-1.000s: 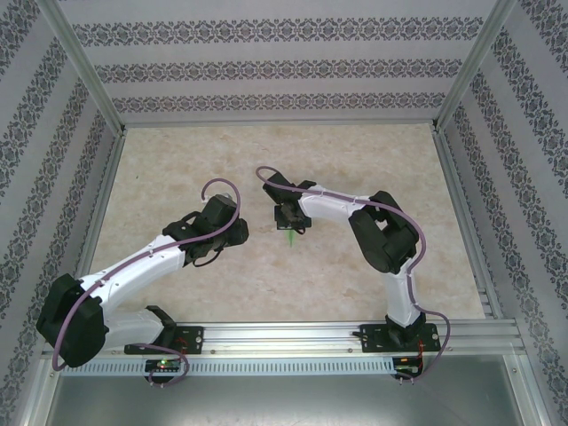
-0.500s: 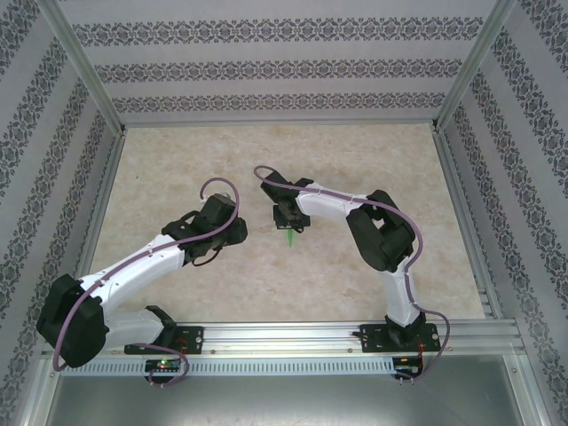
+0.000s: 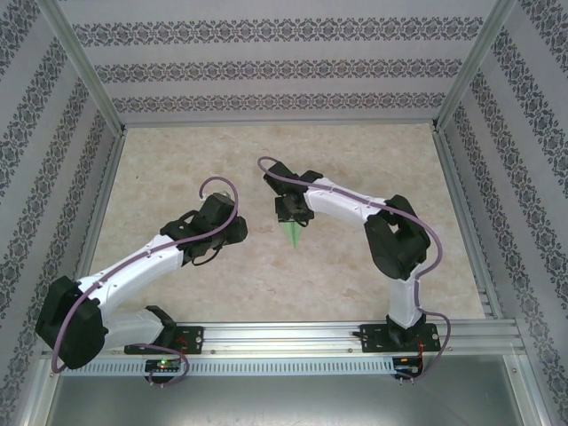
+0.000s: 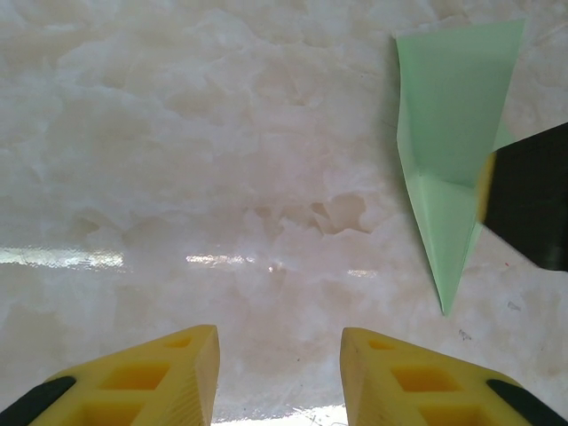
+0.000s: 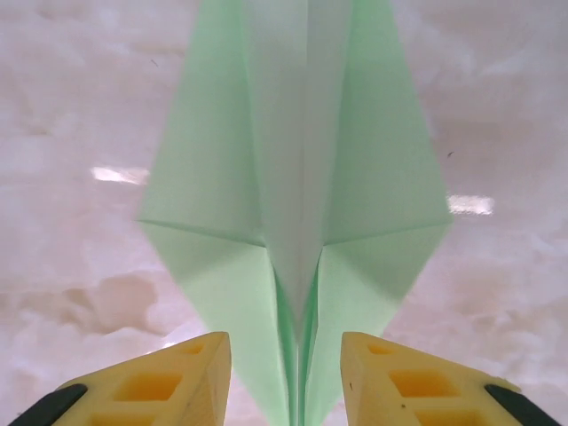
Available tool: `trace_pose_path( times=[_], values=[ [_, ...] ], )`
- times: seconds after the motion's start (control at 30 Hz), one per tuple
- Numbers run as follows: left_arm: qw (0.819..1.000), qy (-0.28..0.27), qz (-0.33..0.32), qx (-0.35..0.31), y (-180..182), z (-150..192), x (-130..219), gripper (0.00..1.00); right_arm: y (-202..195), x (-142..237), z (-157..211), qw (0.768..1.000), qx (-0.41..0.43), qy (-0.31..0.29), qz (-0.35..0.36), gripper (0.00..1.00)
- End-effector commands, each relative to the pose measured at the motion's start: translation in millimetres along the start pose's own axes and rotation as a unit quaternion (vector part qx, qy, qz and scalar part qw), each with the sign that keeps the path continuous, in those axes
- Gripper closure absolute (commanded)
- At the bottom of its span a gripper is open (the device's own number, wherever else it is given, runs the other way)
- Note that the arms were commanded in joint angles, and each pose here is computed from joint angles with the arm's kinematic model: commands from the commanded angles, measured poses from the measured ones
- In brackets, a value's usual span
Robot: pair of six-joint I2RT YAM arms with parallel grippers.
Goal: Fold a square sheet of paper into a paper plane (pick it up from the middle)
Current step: Place the paper plane at the center of the table, then reset both arms
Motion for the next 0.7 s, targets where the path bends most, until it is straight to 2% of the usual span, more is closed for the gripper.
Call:
trace_pose_path(
  times=[0.0, 0.1, 0.23, 0.3, 0.37, 0.4, 0.47, 0.6, 0.67],
  values=[
    [0.999, -0.035, 0.011, -0.002, -2, -13, 11, 0.58, -2, 42, -6, 0.998, 0.003, -0.064, -0.012, 0.6],
    [0.999, -0.045, 0.004, -0.005, 0, -14, 16, 0.57, -14, 81, -9, 0.99, 0.01, -0.144, 0.005, 0.59],
    [0.997, -0.078, -0.01, -0.009, 7, -15, 24, 0.5, -52, 135, -10, 0.955, 0.005, -0.289, 0.067, 0.56],
    [0.995, -0.102, -0.018, -0.009, 11, -16, 30, 0.4, -79, 152, -8, 0.928, -0.014, -0.357, 0.11, 0.43],
    [0.991, -0.127, -0.03, -0.014, 16, -18, 37, 0.31, -107, 158, -6, 0.904, -0.032, -0.4, 0.148, 0.29],
    [0.989, -0.139, -0.042, -0.016, 19, -19, 40, 0.26, -123, 157, -5, 0.894, -0.045, -0.413, 0.166, 0.23],
    [0.985, -0.156, -0.068, -0.028, 26, -19, 45, 0.17, -150, 144, -6, 0.891, -0.057, -0.412, 0.185, 0.15],
    [0.971, -0.189, -0.139, -0.054, 40, -24, 54, 0.0, -198, 117, -8, 0.886, -0.094, -0.398, 0.22, 0.13],
    [0.963, -0.203, -0.16, -0.072, 44, -28, 56, 0.0, -206, 103, -10, 0.89, -0.071, -0.4, 0.207, 0.12]
  ],
)
Point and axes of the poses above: each hand's point on the last joint's axis, 136 mm out from that joint toward the fingers, its own x axis back along the fingers, its own y axis along the line the jaws close on, z = x × y, the point moved 8 cm from there along x, back along the fingers, and after that the axes turned 11 degrees about -x, right-handed, at the moved point
